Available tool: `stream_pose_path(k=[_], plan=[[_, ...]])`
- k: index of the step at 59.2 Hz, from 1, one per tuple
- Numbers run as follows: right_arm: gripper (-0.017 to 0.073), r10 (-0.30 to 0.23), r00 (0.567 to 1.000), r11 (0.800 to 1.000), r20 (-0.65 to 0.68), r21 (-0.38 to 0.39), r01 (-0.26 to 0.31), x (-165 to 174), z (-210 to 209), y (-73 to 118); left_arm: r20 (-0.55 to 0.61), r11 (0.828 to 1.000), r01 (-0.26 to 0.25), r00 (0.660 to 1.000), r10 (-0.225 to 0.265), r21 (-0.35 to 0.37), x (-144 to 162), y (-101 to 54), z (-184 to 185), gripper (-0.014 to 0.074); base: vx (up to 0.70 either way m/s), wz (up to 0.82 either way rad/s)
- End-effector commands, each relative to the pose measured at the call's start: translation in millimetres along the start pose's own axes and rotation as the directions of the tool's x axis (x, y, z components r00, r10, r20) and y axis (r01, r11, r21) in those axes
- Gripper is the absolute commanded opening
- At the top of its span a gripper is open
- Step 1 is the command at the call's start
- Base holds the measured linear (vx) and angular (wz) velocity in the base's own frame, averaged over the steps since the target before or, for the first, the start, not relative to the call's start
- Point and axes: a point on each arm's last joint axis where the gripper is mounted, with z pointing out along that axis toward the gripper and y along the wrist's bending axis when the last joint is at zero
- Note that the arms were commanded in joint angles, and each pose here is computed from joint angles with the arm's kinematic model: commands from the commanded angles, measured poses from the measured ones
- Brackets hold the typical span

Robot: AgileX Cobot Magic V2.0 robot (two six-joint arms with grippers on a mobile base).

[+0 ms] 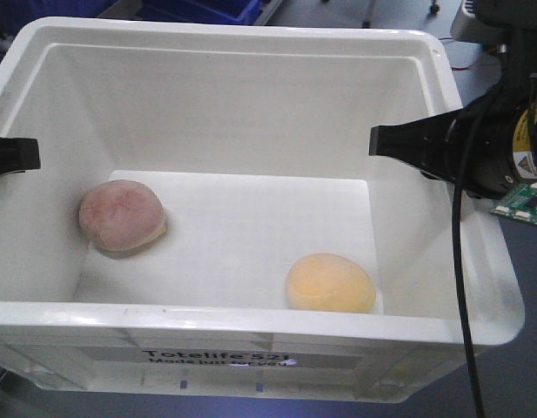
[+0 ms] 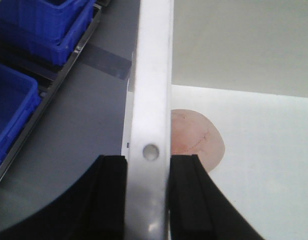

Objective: Place moving items into box and shelve
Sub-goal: 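Hold the tote level by its rims with both grippers while driving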

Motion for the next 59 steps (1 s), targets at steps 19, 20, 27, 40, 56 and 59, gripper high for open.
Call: stream_pose_path(k=[19, 20, 27, 40, 56, 59], plan=[[-0.0011, -0.022, 0.988, 0.999, 0.156, 0.037, 0.017, -19.4, -16.5, -12.8, 0.174, 1.0, -0.022, 0.984, 0.022, -0.002, -19.2, 4.8, -17.4, 0.0108, 0.15, 0.57], [-0.0011, -0.022, 0.988, 0.999, 0.156, 0.037, 0.017, -19.4, -16.5, -12.8, 0.174, 1.0, -0.022, 0.984, 0.022, -0.002, -19.2, 4.8, -17.4, 0.0108, 0.14, 0.55], [-0.0011, -0.022, 0.988, 0.999, 0.156, 0.037, 0.017, -19.4, -16.5, -12.8, 0.174, 1.0, -0.022, 0.984, 0.022, -0.002, -19.2, 4.8, -17.4, 0.0108, 0.14, 0.54], [-0.0011, -0.022, 0.988, 0.999, 0.156, 0.037, 0.017, -19.4, -16.5, -12.8, 0.174, 1.0, -0.022, 0.984, 0.022, -0.002, -19.2, 4.8, -17.4, 0.0108, 0.13, 0.52], [-0.0011, -0.022, 0.988, 0.999, 0.156, 0.037, 0.017, -19.4, -16.5, -12.8, 0.174, 1.0, -0.022, 0.984, 0.022, -0.002, -19.2, 4.8, -17.4, 0.0108, 0.11, 0.56], [-0.0011, -0.022, 0.988, 0.999, 0.156, 0.037, 0.017, -19.4, -16.5, -12.8, 0.174, 1.0, -0.022, 0.984, 0.022, -0.002, -19.2, 4.8, -17.4, 0.0108, 0.11, 0.59]])
